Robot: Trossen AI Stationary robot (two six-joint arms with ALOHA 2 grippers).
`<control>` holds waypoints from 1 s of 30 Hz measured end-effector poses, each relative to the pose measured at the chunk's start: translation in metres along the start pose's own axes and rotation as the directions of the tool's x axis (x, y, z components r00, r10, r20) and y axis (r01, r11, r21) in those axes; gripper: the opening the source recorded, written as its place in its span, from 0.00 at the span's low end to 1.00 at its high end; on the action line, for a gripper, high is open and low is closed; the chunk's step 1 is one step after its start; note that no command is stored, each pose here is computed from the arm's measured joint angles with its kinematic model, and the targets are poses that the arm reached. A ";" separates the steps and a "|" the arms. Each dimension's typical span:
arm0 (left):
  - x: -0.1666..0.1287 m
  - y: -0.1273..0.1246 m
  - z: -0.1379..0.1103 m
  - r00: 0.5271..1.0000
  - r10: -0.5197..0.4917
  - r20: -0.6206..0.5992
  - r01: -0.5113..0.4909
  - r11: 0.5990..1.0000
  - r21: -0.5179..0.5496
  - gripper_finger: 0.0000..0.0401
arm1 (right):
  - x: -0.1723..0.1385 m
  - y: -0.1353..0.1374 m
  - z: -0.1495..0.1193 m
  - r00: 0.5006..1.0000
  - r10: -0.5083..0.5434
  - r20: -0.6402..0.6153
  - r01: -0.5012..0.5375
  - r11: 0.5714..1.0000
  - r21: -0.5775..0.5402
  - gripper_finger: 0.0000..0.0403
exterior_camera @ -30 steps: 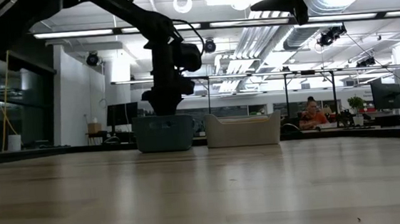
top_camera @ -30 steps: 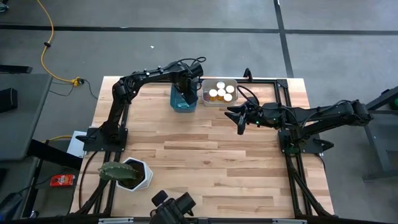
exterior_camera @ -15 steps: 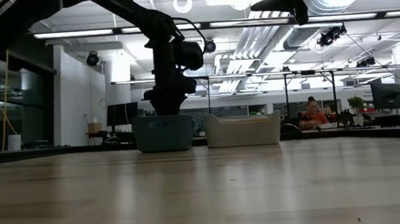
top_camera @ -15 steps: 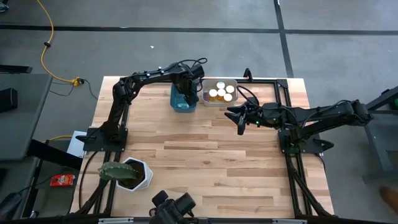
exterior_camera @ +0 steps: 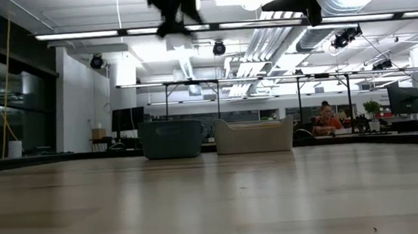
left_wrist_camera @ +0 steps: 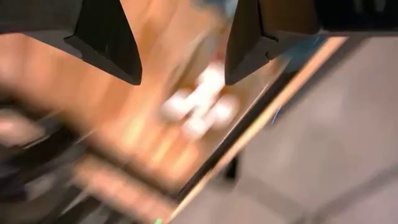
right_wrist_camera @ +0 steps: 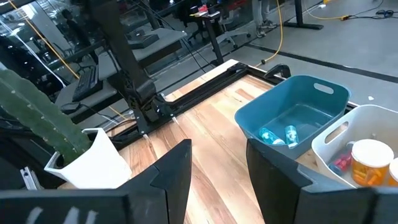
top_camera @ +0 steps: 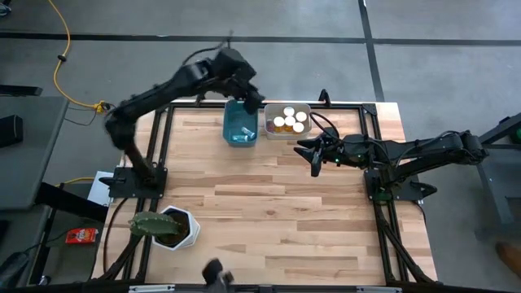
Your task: Pick and place medicine bottles into bin by pill shape (circle, oval)
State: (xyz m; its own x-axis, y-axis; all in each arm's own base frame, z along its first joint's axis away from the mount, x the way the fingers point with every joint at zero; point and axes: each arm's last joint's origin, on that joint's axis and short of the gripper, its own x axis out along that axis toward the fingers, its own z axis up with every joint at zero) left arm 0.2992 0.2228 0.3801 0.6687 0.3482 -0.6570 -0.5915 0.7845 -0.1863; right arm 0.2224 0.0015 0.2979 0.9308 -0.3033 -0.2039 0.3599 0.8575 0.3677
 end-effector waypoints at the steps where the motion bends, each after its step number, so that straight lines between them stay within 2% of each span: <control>1: -0.013 -0.012 0.003 0.996 -0.041 0.076 0.039 0.999 0.027 0.54 | 0.000 0.000 0.000 1.000 0.000 0.000 0.000 1.000 0.000 0.36; 4: -0.051 -0.047 0.002 0.948 -0.160 0.274 0.131 0.984 0.122 0.54 | 0.000 0.001 0.002 1.000 0.009 0.018 -0.009 1.000 0.006 0.36; 6: -0.072 -0.069 -0.007 0.891 -0.253 0.377 0.190 0.962 0.196 0.54 | 0.000 0.002 0.004 0.999 0.020 0.039 -0.019 1.000 -0.019 0.36; 9: -0.095 -0.092 -0.034 0.810 -0.367 0.457 0.263 0.925 0.276 0.54 | -0.001 0.005 0.009 0.995 0.058 0.086 -0.052 0.997 -0.061 0.36; 12: -0.107 -0.104 -0.066 0.760 -0.421 0.495 0.303 0.904 0.302 0.54 | -0.001 0.007 0.013 0.988 0.086 0.125 -0.074 0.992 -0.099 0.36; 15: -0.112 -0.108 -0.095 0.736 -0.430 0.522 0.307 0.900 0.309 0.54 | -0.001 0.008 0.015 0.985 0.097 0.139 -0.081 0.990 -0.114 0.36; 18: -0.115 -0.107 -0.111 0.712 -0.426 0.558 0.304 0.903 0.303 0.54 | -0.001 0.008 0.015 0.986 0.097 0.139 -0.081 0.990 -0.118 0.36; 25: -0.124 -0.103 -0.117 0.698 -0.424 0.577 0.308 0.905 0.292 0.53 | -0.001 0.008 0.015 0.986 0.097 0.138 -0.084 0.991 -0.102 0.36; 30: -0.123 -0.117 -0.131 0.704 -0.479 0.524 0.362 0.877 0.315 0.45 | -0.001 0.008 0.015 0.985 0.104 0.135 -0.092 0.991 -0.094 0.36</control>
State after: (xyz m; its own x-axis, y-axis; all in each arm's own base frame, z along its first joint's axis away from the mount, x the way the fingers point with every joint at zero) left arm 0.2269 0.0210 0.3869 0.9903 0.1384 0.0097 -0.1348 0.9760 -0.1709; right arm 0.2249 0.0028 0.3145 0.9633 -0.2656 -0.0401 0.2652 0.9170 0.2978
